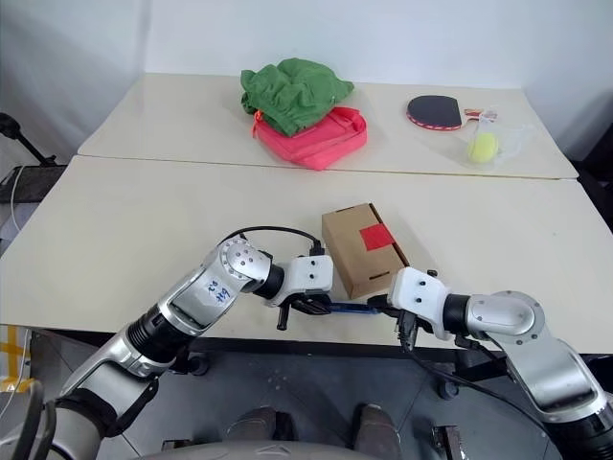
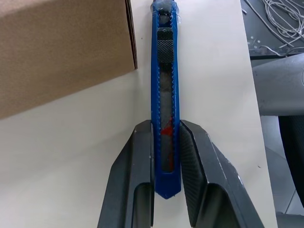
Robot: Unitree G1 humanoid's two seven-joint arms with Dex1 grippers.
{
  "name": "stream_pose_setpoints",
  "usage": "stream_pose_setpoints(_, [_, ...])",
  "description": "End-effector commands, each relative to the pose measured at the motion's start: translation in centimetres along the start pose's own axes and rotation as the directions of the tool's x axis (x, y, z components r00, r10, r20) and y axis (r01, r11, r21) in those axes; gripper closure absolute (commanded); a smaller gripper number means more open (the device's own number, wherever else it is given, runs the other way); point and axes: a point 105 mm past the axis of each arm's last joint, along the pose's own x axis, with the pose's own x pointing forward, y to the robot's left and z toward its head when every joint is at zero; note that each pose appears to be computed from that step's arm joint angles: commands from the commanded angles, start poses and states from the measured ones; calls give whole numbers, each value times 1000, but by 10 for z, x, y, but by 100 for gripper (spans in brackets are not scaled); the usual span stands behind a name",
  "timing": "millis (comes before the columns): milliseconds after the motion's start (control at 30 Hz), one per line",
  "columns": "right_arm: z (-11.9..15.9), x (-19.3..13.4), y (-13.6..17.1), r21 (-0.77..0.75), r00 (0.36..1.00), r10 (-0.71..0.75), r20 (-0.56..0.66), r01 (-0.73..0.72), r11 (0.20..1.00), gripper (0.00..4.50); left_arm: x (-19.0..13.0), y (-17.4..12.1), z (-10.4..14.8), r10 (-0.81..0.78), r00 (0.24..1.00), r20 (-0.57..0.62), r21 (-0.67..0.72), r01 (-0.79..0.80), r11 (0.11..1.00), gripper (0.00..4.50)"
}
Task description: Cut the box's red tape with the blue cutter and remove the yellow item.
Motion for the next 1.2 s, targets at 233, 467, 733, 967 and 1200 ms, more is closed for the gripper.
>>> stream_pose_setpoints(233, [-16, 10, 3, -48, 998, 19, -68, -23, 999, 447, 9, -11, -2, -42, 999, -11, -13, 41, 999, 404])
stream_pose_setpoints(467, [-19, 16, 2, -34, 997, 17, -72, -19, 999, 447, 10, -11, 0, -42, 999, -8, -8, 42, 999, 404])
stream_pose_setpoints(733, [-16, 30, 6, 3, 998, 27, -55, -27, 1000, 447, 9, -13, 0, -46, 999, -9, -3, 46, 999, 404])
stream_pose_setpoints(967, [-14, 41, 13, 22, 998, 46, -49, -45, 999, 447, 9, -12, 1, -43, 999, -7, -2, 43, 999, 404])
stream_pose_setpoints(1200, [-9, 52, 16, 42, 998, 44, -34, -43, 998, 447, 10, -10, 2, -39, 999, -4, 1, 39, 999, 404])
